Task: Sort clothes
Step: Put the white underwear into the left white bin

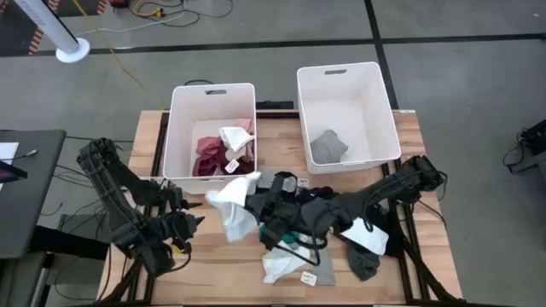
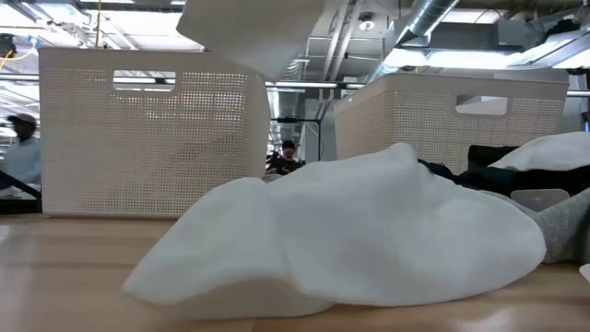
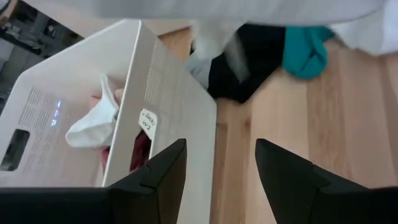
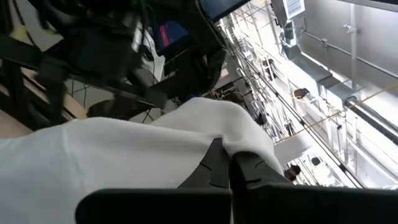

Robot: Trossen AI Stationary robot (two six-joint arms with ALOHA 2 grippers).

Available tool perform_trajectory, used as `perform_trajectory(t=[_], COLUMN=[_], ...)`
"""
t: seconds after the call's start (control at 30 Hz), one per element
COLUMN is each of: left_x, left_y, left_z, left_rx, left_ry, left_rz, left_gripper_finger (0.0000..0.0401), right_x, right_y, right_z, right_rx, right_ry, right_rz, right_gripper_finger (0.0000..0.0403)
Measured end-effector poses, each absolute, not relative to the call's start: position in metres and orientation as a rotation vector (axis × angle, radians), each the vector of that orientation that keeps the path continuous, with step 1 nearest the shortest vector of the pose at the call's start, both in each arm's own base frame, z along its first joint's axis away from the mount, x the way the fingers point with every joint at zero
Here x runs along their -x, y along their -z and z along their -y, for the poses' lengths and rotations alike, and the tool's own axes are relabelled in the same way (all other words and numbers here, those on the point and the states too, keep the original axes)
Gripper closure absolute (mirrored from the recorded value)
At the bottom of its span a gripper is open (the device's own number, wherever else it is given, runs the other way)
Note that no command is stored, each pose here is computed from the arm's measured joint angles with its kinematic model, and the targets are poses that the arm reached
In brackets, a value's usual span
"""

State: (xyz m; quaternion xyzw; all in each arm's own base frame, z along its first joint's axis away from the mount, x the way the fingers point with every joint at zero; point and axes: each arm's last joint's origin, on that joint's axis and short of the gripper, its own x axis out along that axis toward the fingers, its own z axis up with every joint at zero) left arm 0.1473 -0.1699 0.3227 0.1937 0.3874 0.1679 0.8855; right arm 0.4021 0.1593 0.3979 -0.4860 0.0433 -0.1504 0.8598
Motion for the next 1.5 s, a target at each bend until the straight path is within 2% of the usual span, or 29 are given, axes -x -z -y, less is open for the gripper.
perform_trajectory(t=[0.23,0.53,1.03,1.5], left_x=[-0.138,-0.132,-0.133,-0.140], left_y=[-0.323,-0.323,-0.322,-0.276], left_z=[0.177,0.182,0.186,0.190], left_rx=[-0.389,-0.351,-0.340,-0.376], left_ry=[-0.327,-0.312,-0.289,-0.264], left_rz=[-0.768,-0.750,-0.737,-0.739], left_gripper_finger=[0.0216,0.0216,0.0216,0.0216], right_x=[-0.407,-0.411,-0.416,-0.413], right_y=[-0.429,-0.461,-0.474,-0.482], right_z=[-0.129,-0.077,-0.010,0.054], right_rx=[0.999,0.862,0.710,0.545], right_ry=[0.322,0.257,0.098,-0.007], right_rz=[-0.110,-0.081,0.054,0.186], right_gripper_finger=[0.0403,0.0403,0.0403,0.0403])
